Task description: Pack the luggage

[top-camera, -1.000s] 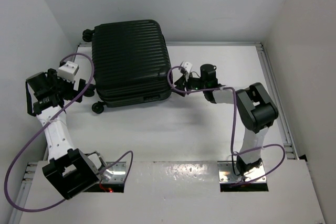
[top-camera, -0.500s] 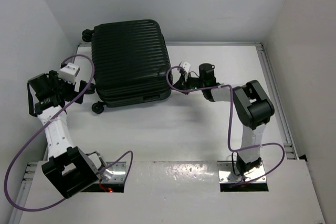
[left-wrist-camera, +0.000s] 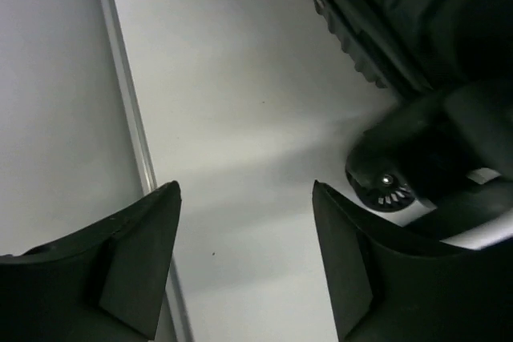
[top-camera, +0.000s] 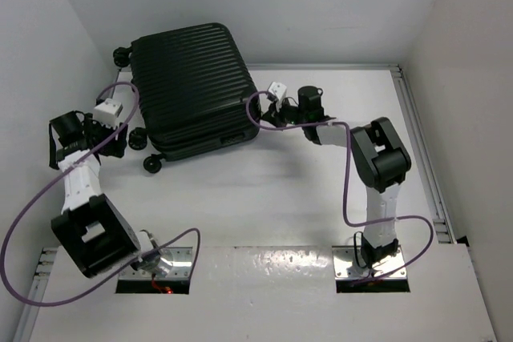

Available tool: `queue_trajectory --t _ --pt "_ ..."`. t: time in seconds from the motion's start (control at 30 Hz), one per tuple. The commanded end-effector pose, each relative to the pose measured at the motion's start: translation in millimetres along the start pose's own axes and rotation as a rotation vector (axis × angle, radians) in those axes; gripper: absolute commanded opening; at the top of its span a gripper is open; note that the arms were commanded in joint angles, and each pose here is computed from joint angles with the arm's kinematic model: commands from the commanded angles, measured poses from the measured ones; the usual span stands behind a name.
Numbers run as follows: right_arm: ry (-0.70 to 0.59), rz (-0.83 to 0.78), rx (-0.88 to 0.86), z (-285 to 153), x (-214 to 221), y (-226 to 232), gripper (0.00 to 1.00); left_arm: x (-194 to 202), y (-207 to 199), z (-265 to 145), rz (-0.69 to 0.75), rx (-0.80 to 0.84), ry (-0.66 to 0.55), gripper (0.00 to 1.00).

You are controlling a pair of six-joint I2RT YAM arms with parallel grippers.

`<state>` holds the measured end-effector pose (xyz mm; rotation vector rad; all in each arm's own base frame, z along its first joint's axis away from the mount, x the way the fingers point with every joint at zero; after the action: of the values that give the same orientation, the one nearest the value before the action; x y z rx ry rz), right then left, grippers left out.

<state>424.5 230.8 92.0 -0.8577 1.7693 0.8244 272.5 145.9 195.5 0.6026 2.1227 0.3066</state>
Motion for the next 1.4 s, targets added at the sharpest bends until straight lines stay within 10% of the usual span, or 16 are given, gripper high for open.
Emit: queue_trajectory --t 0.0,0.63,0.83,1.17,1.37 --pt "-0.188 -0.193 0.199 2.4 -76.3 -42.4 0.00 -7.5 16.6 16.9 0.012 -0.033 -0.032 0.68" --pt "-0.468 -0.329 0.254 62.7 -124.7 -151.4 0.00 -55.7 46.6 112.2 -0.074 -0.122 0.018 0.51" --pt "-0.558 -0.353 0.164 90.8 -128.2 -160.6 0.00 -74.5 60.9 110.0 -0.172 -0.191 -0.042 1.00" --pt "-0.638 -0.387 0.041 134.4 -97.2 -116.5 0.00 -90.1 126.0 60.3 -0.337 -0.455 -0.096 1.00" --pt "-0.707 -0.435 0.119 102.7 -140.4 -84.8 0.69 -79.3 117.8 74.2 -0.238 -0.314 0.010 1.00"
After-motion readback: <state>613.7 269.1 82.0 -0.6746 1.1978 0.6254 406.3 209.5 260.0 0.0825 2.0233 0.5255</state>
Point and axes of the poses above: each gripper's point midway between its finger pads, its own z axis out along the fingers, its own y axis along the line the jaws close on, x = y × z, the point moved 6 cm from there along -z, back along the fingers, and after that the axes turned 14 degrees about z, right-handed, at the moved point
